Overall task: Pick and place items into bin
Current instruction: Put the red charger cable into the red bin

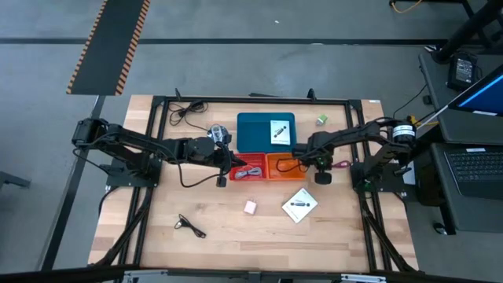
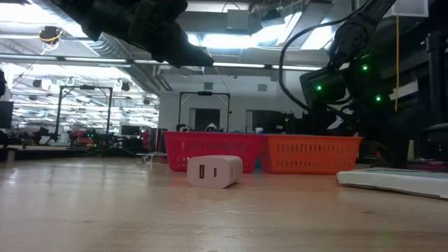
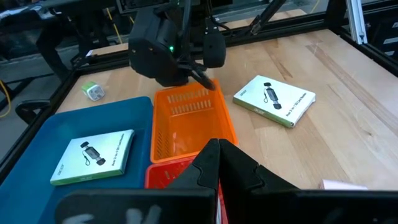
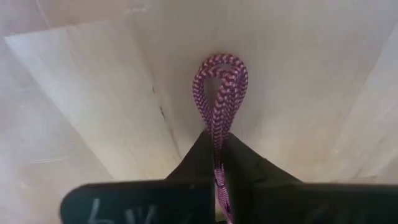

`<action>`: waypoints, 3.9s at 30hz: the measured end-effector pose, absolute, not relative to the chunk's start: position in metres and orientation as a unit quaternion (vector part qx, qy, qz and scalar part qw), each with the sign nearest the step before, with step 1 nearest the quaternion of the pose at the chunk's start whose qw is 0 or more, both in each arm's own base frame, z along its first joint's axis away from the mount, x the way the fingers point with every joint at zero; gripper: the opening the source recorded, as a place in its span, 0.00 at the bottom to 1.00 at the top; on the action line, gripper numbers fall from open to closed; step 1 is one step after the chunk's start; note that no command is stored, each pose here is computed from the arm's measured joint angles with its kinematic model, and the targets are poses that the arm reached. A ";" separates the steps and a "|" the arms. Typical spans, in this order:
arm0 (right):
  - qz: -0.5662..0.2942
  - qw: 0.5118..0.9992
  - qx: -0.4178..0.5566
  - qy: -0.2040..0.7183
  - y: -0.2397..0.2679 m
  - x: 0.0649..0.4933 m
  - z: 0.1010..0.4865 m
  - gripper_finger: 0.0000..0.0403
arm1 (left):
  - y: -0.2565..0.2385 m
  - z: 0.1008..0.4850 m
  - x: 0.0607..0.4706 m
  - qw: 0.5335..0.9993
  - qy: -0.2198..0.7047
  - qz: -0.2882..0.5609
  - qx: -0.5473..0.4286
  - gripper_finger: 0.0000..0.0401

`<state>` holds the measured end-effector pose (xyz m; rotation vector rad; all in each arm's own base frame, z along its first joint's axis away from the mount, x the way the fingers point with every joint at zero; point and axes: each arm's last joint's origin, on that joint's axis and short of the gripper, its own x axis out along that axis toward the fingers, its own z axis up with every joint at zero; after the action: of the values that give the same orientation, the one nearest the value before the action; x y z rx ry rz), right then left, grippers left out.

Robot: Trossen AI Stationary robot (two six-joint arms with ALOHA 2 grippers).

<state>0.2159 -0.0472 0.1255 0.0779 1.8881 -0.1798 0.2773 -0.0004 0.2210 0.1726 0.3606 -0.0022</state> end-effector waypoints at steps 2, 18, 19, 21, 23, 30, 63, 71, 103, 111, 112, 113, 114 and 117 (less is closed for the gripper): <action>-0.093 0.576 0.037 0.812 -0.048 0.218 0.129 0.01 | 0.000 0.221 0.277 0.980 0.179 -0.001 0.086 0.00; -0.161 0.678 0.086 0.712 -0.044 0.203 0.201 0.00 | 0.000 0.221 0.277 0.980 0.179 -0.001 0.087 0.00; -0.166 0.689 0.089 0.700 -0.043 0.200 0.206 0.00 | 0.000 0.221 0.277 0.980 0.179 -0.001 0.087 0.00; -0.177 0.712 0.088 0.674 -0.041 0.196 0.216 0.00 | 0.000 0.221 0.277 0.980 0.179 -0.001 0.087 0.00; -0.186 0.740 0.085 0.640 -0.037 0.192 0.227 0.00 | 0.000 0.221 0.277 0.980 0.179 -0.001 0.087 0.00; -0.165 0.849 0.078 0.497 -0.021 0.188 0.262 0.00 | 0.000 0.221 0.277 0.980 0.179 -0.001 0.086 0.00; -0.041 0.997 -0.015 0.071 0.021 0.197 0.237 0.00 | -0.025 0.237 0.255 0.976 0.195 -0.046 0.083 0.00; -0.023 0.995 -0.010 0.097 0.027 0.225 0.239 0.00 | -0.013 0.232 0.253 0.972 0.222 -0.021 0.068 0.00; -0.072 0.928 -0.021 0.364 0.016 0.396 0.255 0.00 | -0.016 0.210 0.222 0.987 0.150 -0.045 0.034 0.00; -0.098 0.908 0.002 0.407 0.003 0.411 0.233 0.00 | -0.019 0.209 0.221 0.986 0.154 -0.053 0.042 0.00; -0.100 0.906 0.004 0.410 0.001 0.411 0.232 0.00 | -0.019 0.209 0.221 0.986 0.153 -0.053 0.042 0.00; -0.102 0.904 0.005 0.414 0.000 0.410 0.231 0.00 | -0.019 0.209 0.221 0.986 0.154 -0.053 0.042 0.00; -0.105 0.902 0.008 0.419 -0.002 0.410 0.230 0.00 | -0.019 0.209 0.221 0.986 0.153 -0.053 0.042 0.00; -0.114 0.896 0.017 0.428 -0.007 0.408 0.229 0.00 | -0.019 0.209 0.221 0.986 0.153 -0.051 0.042 0.00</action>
<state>0.4079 -0.0065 0.2288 0.0360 0.8868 -0.2372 0.2214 -0.0190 0.2092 0.0848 0.3079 -0.1028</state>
